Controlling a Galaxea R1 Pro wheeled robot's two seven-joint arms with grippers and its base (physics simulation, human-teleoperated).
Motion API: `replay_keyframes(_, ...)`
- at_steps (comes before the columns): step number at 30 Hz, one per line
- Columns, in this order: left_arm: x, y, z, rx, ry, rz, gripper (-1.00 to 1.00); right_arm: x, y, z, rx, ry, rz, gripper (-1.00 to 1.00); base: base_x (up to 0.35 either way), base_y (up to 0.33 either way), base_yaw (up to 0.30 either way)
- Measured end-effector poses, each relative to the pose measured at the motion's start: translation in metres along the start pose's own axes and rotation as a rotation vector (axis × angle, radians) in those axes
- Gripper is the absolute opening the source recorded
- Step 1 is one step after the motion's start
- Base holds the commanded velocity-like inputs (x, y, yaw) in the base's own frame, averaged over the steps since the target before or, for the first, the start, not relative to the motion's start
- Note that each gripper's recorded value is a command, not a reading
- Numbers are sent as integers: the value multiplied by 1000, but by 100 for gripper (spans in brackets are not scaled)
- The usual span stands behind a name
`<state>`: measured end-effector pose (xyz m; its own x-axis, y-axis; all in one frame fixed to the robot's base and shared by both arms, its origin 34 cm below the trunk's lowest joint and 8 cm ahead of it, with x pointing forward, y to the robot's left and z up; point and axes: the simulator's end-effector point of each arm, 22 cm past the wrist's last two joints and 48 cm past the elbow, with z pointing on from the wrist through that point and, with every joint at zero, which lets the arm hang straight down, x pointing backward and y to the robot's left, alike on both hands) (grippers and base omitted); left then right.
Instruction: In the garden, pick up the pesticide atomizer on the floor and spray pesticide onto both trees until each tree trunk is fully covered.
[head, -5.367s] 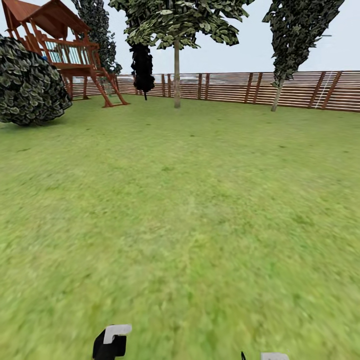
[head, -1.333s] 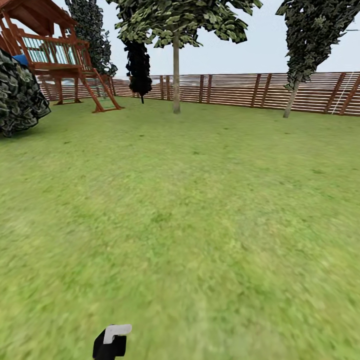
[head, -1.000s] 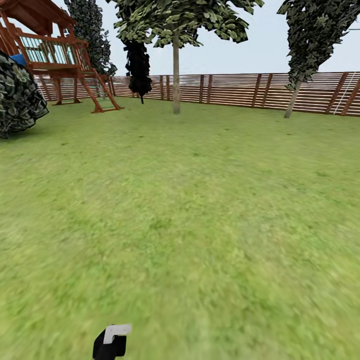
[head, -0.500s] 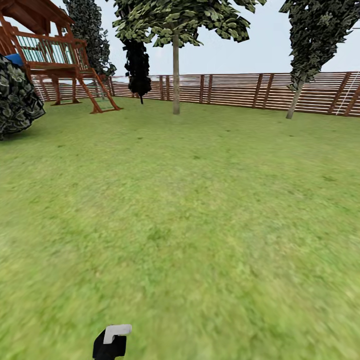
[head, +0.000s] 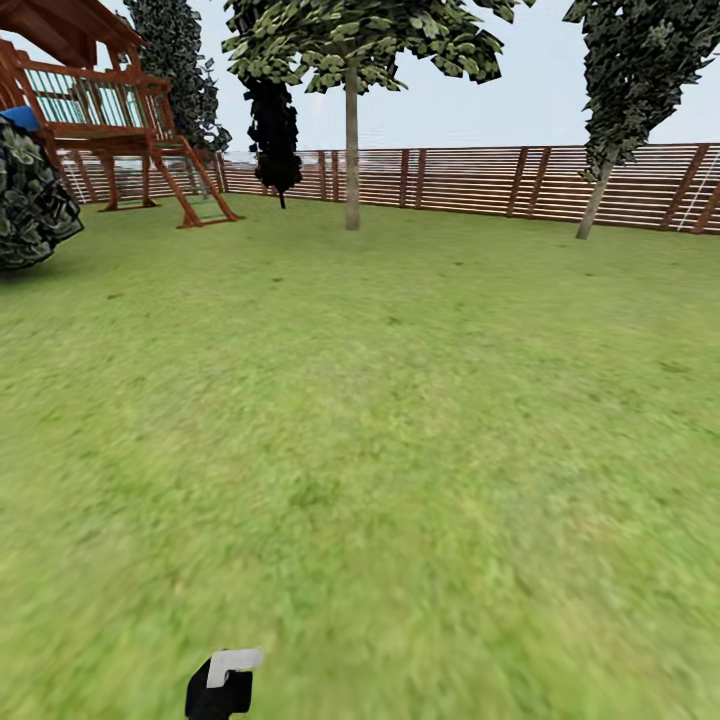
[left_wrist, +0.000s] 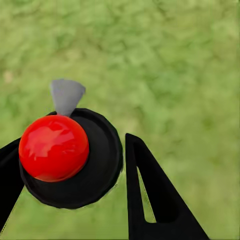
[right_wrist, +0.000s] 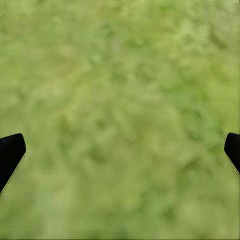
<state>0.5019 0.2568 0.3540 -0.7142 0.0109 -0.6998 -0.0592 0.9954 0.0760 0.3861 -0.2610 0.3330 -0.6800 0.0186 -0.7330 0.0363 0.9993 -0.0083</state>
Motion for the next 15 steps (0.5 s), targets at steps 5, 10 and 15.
replay_keyframes(5,0,0,0,0,0,0,-100,0,0,0,0,0,0,100,342,0,0)
replay_keyframes(10,0,0,0,0,0,0,-100,0,0,0,-1,0,0,100,342,0,0)
replay_keyframes(15,0,0,0,0,0,-1,-100,0,0,0,0,0,0,100,342,0,0)
